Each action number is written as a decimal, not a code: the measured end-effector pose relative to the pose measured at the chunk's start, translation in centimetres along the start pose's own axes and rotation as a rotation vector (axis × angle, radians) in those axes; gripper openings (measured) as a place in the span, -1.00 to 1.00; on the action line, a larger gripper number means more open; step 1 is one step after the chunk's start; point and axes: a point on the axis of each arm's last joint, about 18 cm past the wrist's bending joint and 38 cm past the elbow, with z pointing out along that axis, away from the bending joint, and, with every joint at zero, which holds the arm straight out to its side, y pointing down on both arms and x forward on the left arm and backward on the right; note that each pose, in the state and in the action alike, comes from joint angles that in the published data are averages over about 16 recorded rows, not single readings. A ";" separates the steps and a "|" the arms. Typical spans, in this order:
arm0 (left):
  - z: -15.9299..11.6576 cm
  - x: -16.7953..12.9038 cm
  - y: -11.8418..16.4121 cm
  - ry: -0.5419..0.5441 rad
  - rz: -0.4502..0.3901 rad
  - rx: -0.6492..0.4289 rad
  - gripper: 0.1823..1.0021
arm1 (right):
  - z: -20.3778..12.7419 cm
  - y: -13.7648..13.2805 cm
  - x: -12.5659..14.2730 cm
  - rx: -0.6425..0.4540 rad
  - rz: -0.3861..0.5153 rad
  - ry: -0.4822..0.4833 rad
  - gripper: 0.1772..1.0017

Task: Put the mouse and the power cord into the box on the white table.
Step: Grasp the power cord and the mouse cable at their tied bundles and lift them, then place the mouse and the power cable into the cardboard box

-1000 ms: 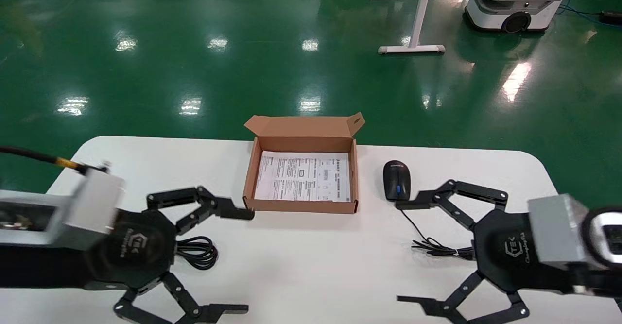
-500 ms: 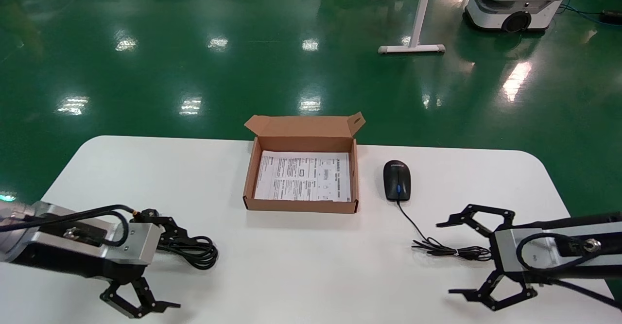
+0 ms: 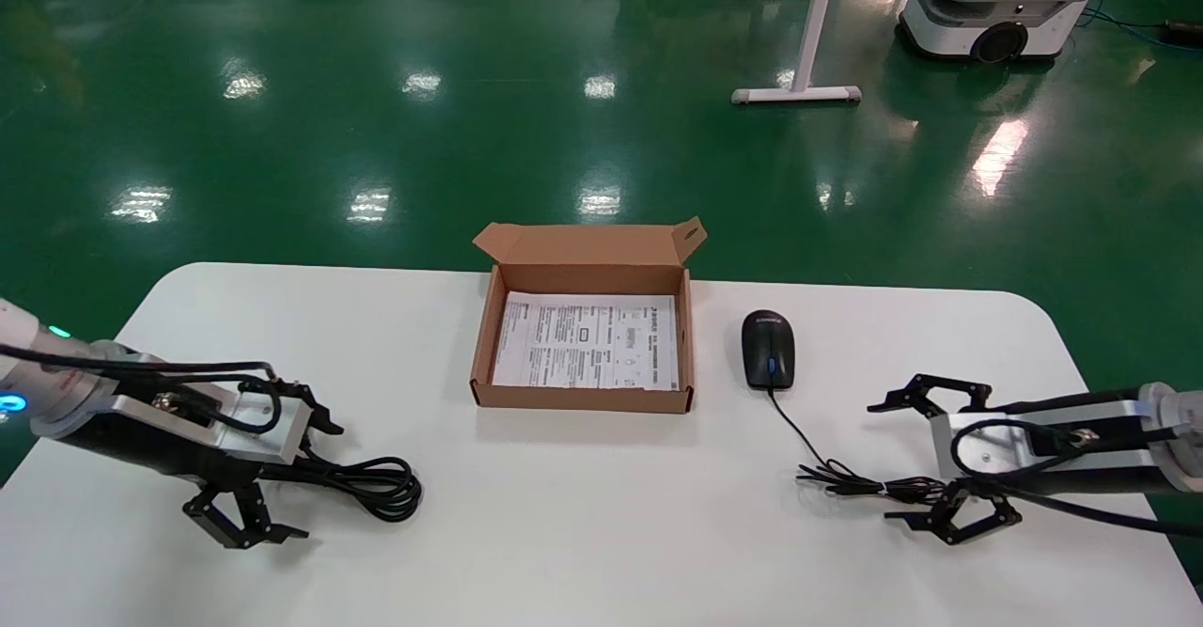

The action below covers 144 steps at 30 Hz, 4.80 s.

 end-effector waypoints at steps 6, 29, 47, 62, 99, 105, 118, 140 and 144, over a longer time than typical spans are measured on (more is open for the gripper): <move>0.5 -0.5 0.7 0.002 0.001 -0.027 1.00 | 0.8 0.6 0.3 -0.027 0.012 0.006 1.00; 0.9 -0.5 1.2 0.007 -0.007 -0.037 0.72 | 1.0 0.7 0.4 -0.028 0.026 0.006 0.65; 0.9 -0.5 1.1 0.004 -0.003 -0.031 -0.22 | 1.0 0.7 0.4 -0.026 0.024 0.008 -0.30; -1.5 -1.4 0.1 -0.056 -0.027 0.047 -0.79 | -0.9 -0.4 3.0 -0.002 0.025 0.081 -0.83; -20.9 -10.9 -9.5 -0.560 0.068 0.255 -0.86 | 4.8 -19.1 16.6 0.286 -0.143 0.281 -0.89; -20.4 -10.7 -9.2 -0.541 0.054 0.248 -0.86 | 7.0 -19.4 15.4 0.288 -0.152 0.240 -0.89; -19.4 -10.7 -9.1 -0.513 0.040 0.251 -0.86 | 6.1 -18.7 14.6 0.313 -0.126 0.210 -0.89; -18.6 -10.2 -8.7 -0.485 0.016 0.270 -0.86 | 5.0 -17.9 13.3 0.326 -0.128 0.156 -0.89; -18.4 -10.1 -8.7 -0.480 0.013 0.274 -0.86 | 4.9 -17.7 13.1 0.324 -0.133 0.150 -0.89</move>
